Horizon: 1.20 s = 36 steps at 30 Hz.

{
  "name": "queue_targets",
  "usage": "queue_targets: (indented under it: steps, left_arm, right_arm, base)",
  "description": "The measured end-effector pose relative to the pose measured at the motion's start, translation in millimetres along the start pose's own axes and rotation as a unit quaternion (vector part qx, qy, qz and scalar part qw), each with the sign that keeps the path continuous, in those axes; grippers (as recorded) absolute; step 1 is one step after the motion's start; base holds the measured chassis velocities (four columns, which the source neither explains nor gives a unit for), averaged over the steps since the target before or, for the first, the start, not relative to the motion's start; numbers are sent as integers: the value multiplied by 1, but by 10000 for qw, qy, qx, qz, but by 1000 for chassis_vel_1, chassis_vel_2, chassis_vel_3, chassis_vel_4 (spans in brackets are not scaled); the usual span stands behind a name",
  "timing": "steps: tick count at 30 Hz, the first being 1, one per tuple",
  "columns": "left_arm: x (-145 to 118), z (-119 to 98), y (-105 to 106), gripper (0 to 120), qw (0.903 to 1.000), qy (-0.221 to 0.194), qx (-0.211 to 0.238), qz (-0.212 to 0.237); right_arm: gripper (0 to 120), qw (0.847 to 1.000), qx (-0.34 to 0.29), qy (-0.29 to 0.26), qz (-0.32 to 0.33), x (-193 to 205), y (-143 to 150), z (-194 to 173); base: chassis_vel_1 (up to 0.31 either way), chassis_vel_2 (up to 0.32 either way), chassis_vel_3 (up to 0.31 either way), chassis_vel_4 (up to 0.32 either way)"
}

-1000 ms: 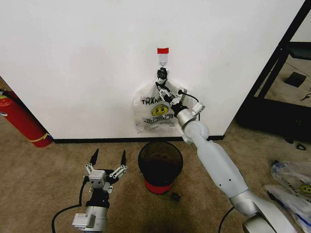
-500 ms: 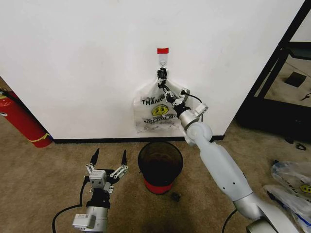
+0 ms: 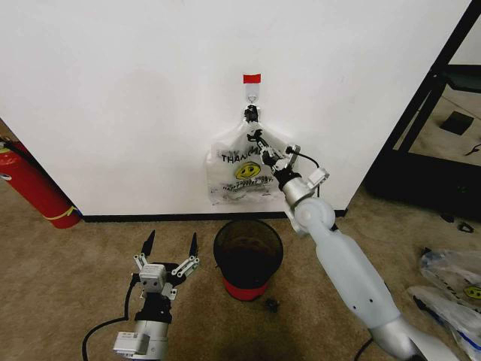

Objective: Pick up the garbage bag from the wall and place it over the trash bin.

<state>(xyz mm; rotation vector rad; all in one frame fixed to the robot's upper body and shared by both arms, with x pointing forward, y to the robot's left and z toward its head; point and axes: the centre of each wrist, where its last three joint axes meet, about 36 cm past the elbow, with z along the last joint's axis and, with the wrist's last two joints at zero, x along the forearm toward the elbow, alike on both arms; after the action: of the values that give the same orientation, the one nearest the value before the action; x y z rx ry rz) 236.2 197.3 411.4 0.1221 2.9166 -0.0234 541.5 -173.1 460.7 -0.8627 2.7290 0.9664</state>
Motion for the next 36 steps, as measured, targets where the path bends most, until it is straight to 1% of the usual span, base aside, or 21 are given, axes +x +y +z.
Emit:
queue_targets:
  steps: [6,7,11,14,18,20,23,25,29,36]
  left_arm:
    - [0,1,-1,100,10000,18,6,55]
    - [0,1,-1,100,10000,18,6,55]
    - [0,2,-3,100,9999,40,20,105]
    - [0,2,-5,100,9999,44,33,136]
    - [0,2,-5,100,9999,47,39,150]
    - [0,2,-7,100,9998,47,55,184]
    - [0,2,-8,100,9998,48,66,202]
    - [0,2,-9,100,9997,44,83,233]
    - [-1,1,-13,100,9995,34,119,307]
    - [0,2,-16,100,9992,40,158,377]
  right_arm:
    - [0,9999,-16,14,103,34,5,10]
    - [0,9999,-16,14,103,34,5,10]
    - [0,9999,13,70,156,66,10,17]
    - [0,9998,61,82,171,82,14,16]
    - [0,9998,100,80,159,88,16,16]
    - [0,9996,227,85,146,105,21,14]
    - [0,9994,299,74,140,114,23,12]
    - [0,9987,487,62,137,128,28,10]
    - [0,9932,1144,169,100,160,36,13]
    - [0,9890,1455,202,176,189,46,19]
  base:
    - [0,0,0,0]
    - [0,0,0,0]
    - [0,0,0,0]
    - [0,0,0,0]
    - [0,0,0,0]
    - [0,0,0,0]
    - [0,0,0,0]
    - [0,0,0,0]
    - [0,0,0,0]
    - [0,0,0,0]
